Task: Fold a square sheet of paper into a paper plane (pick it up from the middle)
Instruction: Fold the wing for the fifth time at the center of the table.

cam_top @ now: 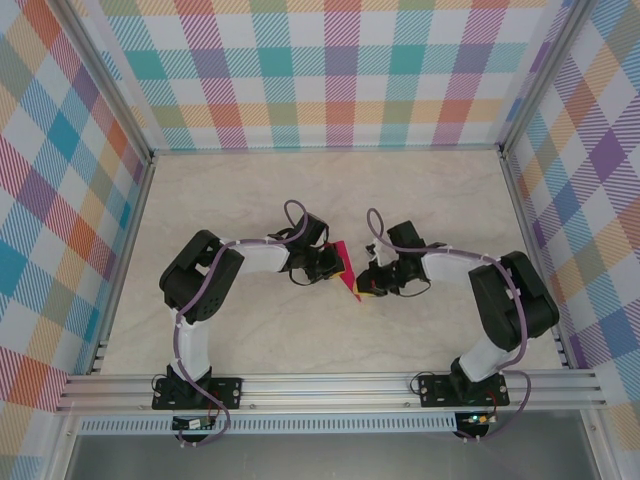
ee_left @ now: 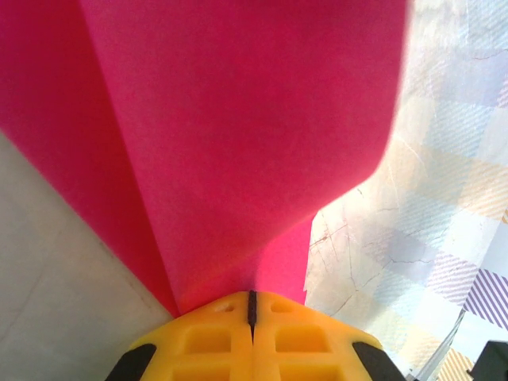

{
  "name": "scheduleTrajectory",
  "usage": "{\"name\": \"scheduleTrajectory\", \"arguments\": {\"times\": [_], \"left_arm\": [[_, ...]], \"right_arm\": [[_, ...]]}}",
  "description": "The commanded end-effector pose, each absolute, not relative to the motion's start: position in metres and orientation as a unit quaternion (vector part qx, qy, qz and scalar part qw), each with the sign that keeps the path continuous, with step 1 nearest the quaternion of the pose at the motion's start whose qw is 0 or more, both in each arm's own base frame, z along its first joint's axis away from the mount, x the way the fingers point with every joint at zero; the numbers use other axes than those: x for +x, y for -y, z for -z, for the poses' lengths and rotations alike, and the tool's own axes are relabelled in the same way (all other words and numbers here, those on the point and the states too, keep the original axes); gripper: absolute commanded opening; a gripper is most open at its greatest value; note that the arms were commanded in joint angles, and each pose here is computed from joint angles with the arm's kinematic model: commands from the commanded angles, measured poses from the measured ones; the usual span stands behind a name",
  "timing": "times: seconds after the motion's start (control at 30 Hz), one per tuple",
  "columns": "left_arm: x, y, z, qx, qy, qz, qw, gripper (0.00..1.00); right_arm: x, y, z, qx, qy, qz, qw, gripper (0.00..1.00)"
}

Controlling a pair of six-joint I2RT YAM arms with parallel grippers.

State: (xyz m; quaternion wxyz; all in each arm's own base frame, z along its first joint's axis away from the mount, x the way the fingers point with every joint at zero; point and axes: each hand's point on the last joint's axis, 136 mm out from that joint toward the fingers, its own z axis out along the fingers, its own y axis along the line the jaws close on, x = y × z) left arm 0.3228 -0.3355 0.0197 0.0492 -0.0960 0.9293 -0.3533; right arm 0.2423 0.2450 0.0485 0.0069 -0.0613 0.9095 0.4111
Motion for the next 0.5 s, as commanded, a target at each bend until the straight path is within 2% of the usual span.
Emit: {"name": "scheduleTrajectory", "arguments": {"times": [0.0,0.13,0.47], "left_arm": [[0.301,0.298,0.031,-0.121,-0.959,0.255,0.017,0.03],[0.300,0.299,0.029,-0.117,-0.959,0.259,0.018,0.03],[0.310,0.311,0.011,-0.086,-0.954,0.285,0.036,0.04]], "right_arm": [[0.260,-0.256,-0.050,-0.065,-0.902,-0.428,0.014,0.04],[0.269,-0.260,-0.051,-0.064,-0.902,-0.426,0.022,0.04],[0.274,-0.253,-0.013,-0.048,-0.925,-0.378,-0.007,0.04]]}}
